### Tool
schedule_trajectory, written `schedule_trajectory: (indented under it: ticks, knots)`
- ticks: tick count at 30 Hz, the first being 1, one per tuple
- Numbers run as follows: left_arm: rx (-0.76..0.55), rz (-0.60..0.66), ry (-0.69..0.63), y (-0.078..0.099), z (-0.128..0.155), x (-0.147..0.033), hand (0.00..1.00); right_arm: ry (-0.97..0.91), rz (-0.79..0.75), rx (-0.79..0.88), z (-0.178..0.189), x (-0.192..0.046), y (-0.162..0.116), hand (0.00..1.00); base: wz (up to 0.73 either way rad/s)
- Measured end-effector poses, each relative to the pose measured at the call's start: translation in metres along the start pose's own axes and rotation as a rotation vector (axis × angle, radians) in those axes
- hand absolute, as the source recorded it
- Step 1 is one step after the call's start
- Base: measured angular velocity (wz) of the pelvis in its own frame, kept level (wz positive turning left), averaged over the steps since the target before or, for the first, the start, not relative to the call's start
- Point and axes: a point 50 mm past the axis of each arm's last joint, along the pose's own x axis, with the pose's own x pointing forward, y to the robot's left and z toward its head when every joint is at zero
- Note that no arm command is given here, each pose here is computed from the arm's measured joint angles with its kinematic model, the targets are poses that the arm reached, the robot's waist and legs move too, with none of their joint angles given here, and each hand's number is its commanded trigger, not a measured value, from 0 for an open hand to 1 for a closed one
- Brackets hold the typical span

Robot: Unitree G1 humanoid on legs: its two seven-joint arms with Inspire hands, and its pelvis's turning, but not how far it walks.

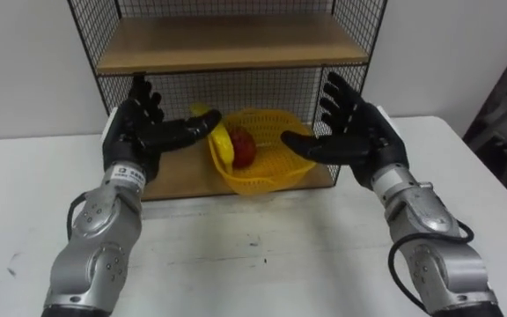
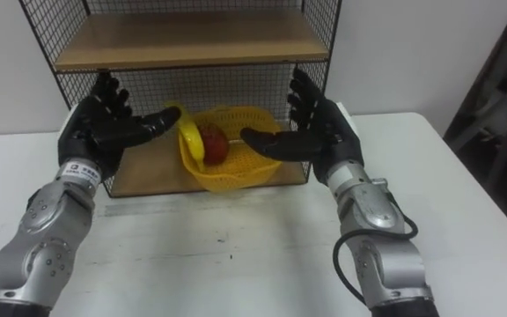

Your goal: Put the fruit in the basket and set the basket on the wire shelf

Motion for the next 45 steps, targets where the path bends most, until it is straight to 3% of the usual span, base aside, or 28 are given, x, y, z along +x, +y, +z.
schedule_trajectory:
  ticks: [17,24,28,33,38,45]
  knots:
    - [-0.001,-0.078,0.007,-0.004,-0.007,-0.023,0.0,-0.075,0.031,-0.016,0.016,-0.009,0.007,0.0,-0.04]
    - [0.021,-0.082,0.023,0.014,-0.013,-0.048,0.0,-0.078,-0.03,-0.072,0.018,-0.021,-0.009,0.0,0.0]
    - [0.034,-0.077,0.004,0.02,-0.008,-0.052,0.0,-0.078,-0.043,-0.083,0.019,-0.026,-0.014,0.0,0.02]
    - [0.105,-0.041,-0.087,0.03,0.014,-0.064,0.0,-0.128,-0.094,-0.146,0.035,-0.046,-0.029,0.0,0.0]
    - [0.129,-0.031,-0.057,0.04,0.01,-0.075,0.0,-0.193,-0.15,-0.159,0.05,-0.066,-0.037,0.0,-0.01]
    - [0.178,0.014,-0.105,0.055,0.027,-0.082,0.0,-0.238,-0.339,-0.141,0.06,-0.084,-0.065,0.0,-0.03]
